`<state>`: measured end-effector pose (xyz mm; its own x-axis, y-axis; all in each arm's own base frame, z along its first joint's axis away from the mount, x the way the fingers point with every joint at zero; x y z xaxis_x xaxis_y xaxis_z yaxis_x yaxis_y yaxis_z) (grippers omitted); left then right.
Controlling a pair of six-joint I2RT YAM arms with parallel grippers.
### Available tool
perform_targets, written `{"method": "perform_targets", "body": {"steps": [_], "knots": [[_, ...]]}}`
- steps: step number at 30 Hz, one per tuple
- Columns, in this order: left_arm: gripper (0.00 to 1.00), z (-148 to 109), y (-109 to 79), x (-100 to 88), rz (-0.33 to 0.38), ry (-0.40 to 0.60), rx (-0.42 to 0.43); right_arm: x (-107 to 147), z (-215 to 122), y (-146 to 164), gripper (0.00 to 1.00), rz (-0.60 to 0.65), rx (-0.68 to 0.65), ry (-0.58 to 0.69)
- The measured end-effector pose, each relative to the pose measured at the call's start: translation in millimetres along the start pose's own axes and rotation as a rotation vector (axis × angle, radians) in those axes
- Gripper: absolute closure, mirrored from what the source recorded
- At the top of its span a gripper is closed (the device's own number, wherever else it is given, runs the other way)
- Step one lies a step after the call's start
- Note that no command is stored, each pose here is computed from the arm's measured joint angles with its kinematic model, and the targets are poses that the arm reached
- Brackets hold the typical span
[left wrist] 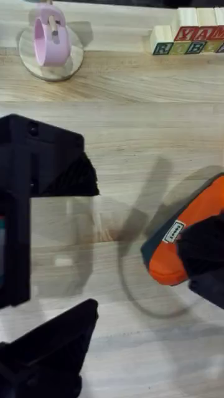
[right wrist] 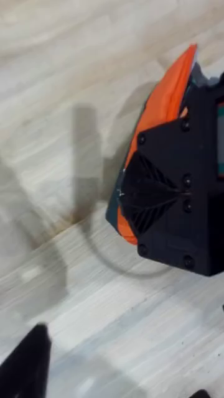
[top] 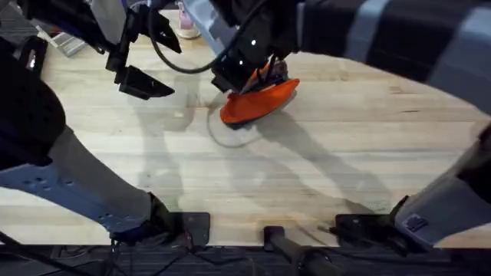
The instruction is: Unzip the bag, pick up the pens from the table one at a time and place them inside, then zip the bag closed.
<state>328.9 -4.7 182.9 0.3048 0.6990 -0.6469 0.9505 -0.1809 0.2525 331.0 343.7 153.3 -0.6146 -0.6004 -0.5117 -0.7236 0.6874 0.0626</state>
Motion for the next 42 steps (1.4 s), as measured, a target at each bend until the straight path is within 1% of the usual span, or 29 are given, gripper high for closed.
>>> {"method": "perform_targets", "body": {"steps": [6, 9, 15, 26, 27, 30, 32, 33, 34, 35, 42], "knots": [[0.006, 0.0, 0.0, 0.0, 0.000, 0.000, 0.000, -21.7, -37.6, -4.1, 0.969, -0.006, 0.041, -0.112], [0.006, 0.0, 0.0, 0.0, 0.000, 0.000, 0.000, -25.2, -46.5, -8.6, 0.969, -0.004, 0.073, -0.133], [0.006, 0.0, 0.0, 0.0, 0.000, 0.000, 0.000, -25.0, -47.5, -12.9, 0.969, -0.006, 0.100, -0.133], [0.006, 0.0, 0.0, 0.0, 0.000, 0.000, 0.000, -24.9, -47.5, -13.4, 0.969, -0.006, 0.103, -0.133], [0.006, 0.0, 0.0, 0.0, 0.000, 0.000, 0.000, -24.9, -47.5, -13.4, 0.902, -0.006, 0.103, -0.133], [0.006, 0.0, 0.0, 0.0, 0.000, 0.000, 0.000, -24.9, -47.5, -13.5, 0.489, -0.007, 0.104, -0.133], [0.006, 0.0, 0.0, 0.0, 0.000, 0.000, 0.000, -24.9, -47.5, -13.5, 0.186, -0.007, 0.104, -0.133], [0.006, 0.0, 0.0, 0.0, 0.000, 0.000, 0.000, -24.9, -47.5, -13.5, 0.057, -0.009, 0.104, -0.132], [0.006, 0.0, 0.0, 0.0, 0.000, 0.000, 0.000, -24.8, -47.6, -13.6, 0.020, -0.010, 0.105, -0.132], [0.006, 0.0, 0.0, 0.0, 0.000, 0.000, 0.000, -24.8, -47.6, -14.0, 0.004, -0.010, 0.107, -0.132], [0.006, 0.0, 0.0, 0.0, 0.000, 0.000, 0.000, -24.9, -47.7, -14.6, 0.004, -0.010, 0.111, -0.132]]}}
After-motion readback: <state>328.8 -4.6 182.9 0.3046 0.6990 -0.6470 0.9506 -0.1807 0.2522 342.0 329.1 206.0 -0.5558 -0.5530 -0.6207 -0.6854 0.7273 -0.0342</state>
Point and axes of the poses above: each hand's point on the last joint's axis, 136 mm out from that joint toward the fingers, its own z axis out along the fingers, its own y axis along the line the jaws close on, x = y × z, the point moved 1 cm from there along -z, back along the fingers, and after that the axes turned 12 degrees about z, right-handed, at the moved point
